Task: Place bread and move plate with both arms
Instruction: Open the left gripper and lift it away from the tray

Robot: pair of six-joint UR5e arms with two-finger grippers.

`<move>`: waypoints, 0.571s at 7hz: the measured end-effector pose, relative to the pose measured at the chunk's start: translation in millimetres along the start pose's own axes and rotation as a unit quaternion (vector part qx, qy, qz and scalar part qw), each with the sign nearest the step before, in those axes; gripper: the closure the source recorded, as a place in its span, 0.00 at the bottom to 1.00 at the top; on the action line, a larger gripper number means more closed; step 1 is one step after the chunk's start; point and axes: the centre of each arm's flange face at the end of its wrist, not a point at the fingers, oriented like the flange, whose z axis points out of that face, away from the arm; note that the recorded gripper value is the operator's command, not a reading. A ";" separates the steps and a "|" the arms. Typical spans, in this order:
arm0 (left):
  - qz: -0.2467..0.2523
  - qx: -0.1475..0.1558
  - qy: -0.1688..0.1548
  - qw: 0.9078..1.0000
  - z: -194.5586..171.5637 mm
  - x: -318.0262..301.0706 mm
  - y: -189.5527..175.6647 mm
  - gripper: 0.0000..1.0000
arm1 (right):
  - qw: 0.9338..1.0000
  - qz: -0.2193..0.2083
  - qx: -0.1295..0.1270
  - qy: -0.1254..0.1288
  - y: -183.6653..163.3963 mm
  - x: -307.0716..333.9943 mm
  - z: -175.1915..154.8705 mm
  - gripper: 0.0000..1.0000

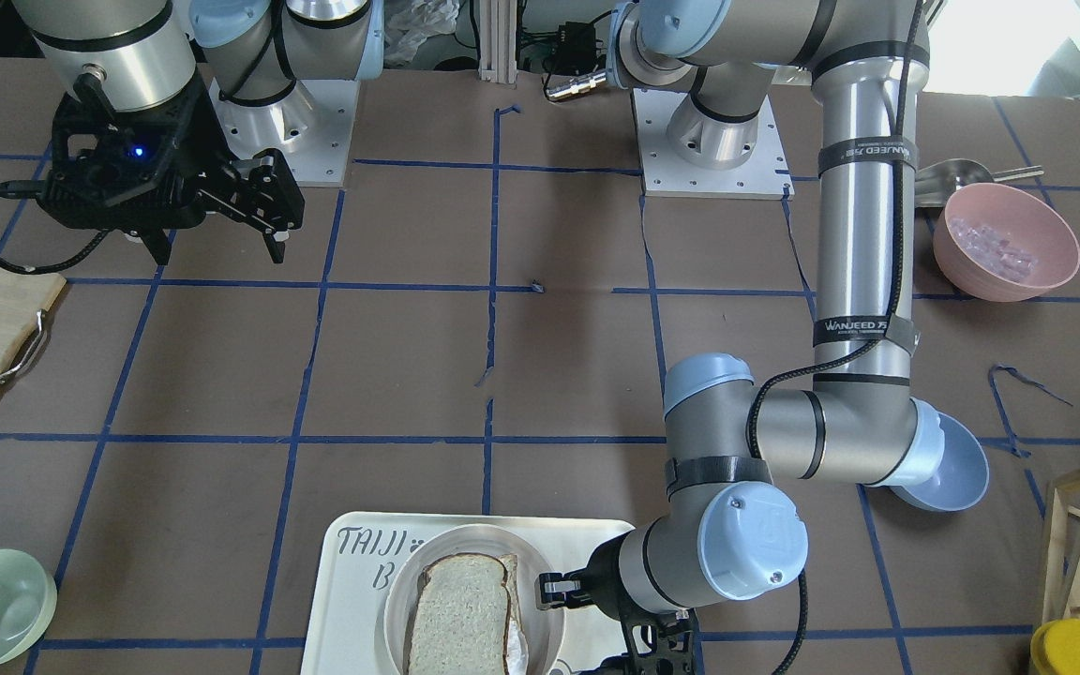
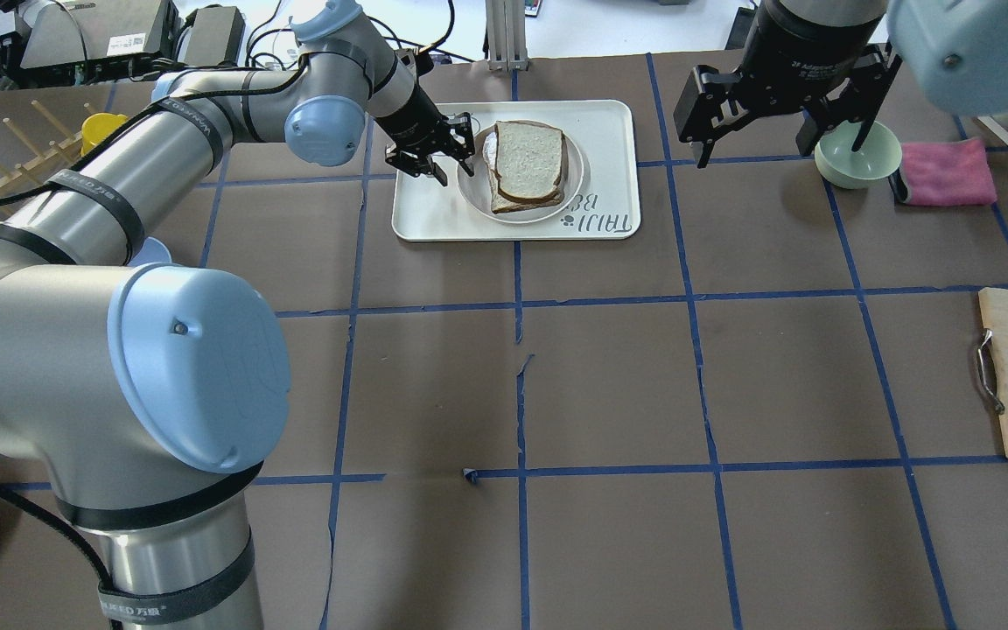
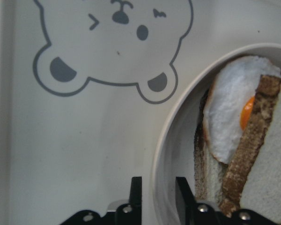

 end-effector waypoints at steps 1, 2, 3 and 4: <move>-0.002 -0.002 -0.005 1.000 -13.1 2.8 4.0 0.00 | 1.000 0.000 0.000 0.000 0.0 0.0 0.0 0.00; -0.003 -0.006 -0.021 1.000 -31.7 5.5 10.7 0.00 | 1.000 0.000 0.000 0.000 0.0 0.0 0.1 0.00; -0.002 -0.008 -0.043 0.999 -55.2 6.8 19.5 0.00 | 1.000 0.000 0.000 0.000 0.1 0.0 0.0 0.00; -0.003 -0.013 -0.060 0.998 -84.8 7.1 31.8 0.00 | 1.000 0.000 0.000 0.000 0.1 0.0 -0.3 0.00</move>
